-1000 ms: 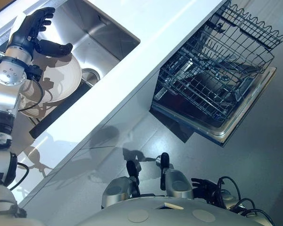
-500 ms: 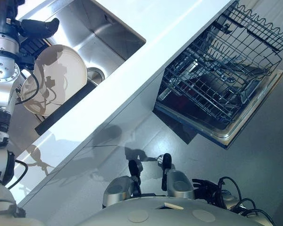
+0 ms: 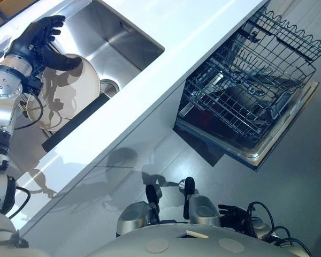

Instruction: Pick up plates and place into dishwasher.

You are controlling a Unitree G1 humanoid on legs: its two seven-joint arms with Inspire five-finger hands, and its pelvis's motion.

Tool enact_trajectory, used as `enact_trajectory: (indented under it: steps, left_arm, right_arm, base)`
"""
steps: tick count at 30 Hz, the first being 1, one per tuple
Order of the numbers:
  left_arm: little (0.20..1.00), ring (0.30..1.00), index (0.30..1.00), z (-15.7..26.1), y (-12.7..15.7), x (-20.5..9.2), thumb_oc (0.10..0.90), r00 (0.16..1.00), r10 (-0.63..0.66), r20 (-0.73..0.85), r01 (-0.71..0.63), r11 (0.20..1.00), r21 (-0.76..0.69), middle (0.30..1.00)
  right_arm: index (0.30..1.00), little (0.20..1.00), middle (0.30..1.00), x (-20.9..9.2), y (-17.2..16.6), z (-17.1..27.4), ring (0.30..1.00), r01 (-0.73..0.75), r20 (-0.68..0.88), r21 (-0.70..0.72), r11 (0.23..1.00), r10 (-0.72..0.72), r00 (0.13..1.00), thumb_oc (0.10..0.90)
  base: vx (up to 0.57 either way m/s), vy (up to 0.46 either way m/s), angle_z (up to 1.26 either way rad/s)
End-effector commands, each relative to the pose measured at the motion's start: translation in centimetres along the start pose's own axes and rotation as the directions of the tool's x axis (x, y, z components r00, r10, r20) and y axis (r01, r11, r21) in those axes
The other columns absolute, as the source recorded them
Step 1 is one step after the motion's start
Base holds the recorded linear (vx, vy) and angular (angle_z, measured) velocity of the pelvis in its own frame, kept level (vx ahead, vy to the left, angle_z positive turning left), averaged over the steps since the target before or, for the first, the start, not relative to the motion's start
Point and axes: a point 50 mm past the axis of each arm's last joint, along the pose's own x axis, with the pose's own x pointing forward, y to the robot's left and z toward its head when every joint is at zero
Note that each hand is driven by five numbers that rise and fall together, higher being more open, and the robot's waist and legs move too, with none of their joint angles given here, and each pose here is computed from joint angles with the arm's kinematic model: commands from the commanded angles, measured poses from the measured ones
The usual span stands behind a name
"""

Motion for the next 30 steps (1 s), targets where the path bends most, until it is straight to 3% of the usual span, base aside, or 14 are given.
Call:
enact_trajectory:
  steps: [1,19,30]
  left_arm:
    - [0.900,0.900,0.900,2.0,6.2,-1.3,0.800,0.992,0.123,0.036,-0.126,0.985,0.114,0.900]
    - [0.900,0.900,0.900,1.0,6.9,-1.6,0.800,0.995,0.083,-0.064,-0.069,0.980,0.188,0.900]
    - [0.900,0.900,0.900,-1.6,2.8,-1.5,0.800,0.960,-0.234,-0.155,0.230,0.972,-0.043,0.900]
  right_arm:
    - [0.900,0.900,0.900,-1.1,-2.6,-3.6,0.900,0.069,-0.097,0.046,0.997,-0.064,0.993,0.800]
    - [0.900,0.900,0.900,-1.1,-3.1,-3.0,0.900,0.083,-0.086,0.069,0.994,-0.077,0.993,0.800]
    - [0.900,0.900,0.900,-1.0,-3.5,-2.1,0.900,0.091,-0.064,0.077,0.993,-0.086,0.994,0.800]
  base:
    - [0.00,-0.001,0.06]
    - [0.00,0.000,0.00]
    - [-0.01,0.002,-0.01]
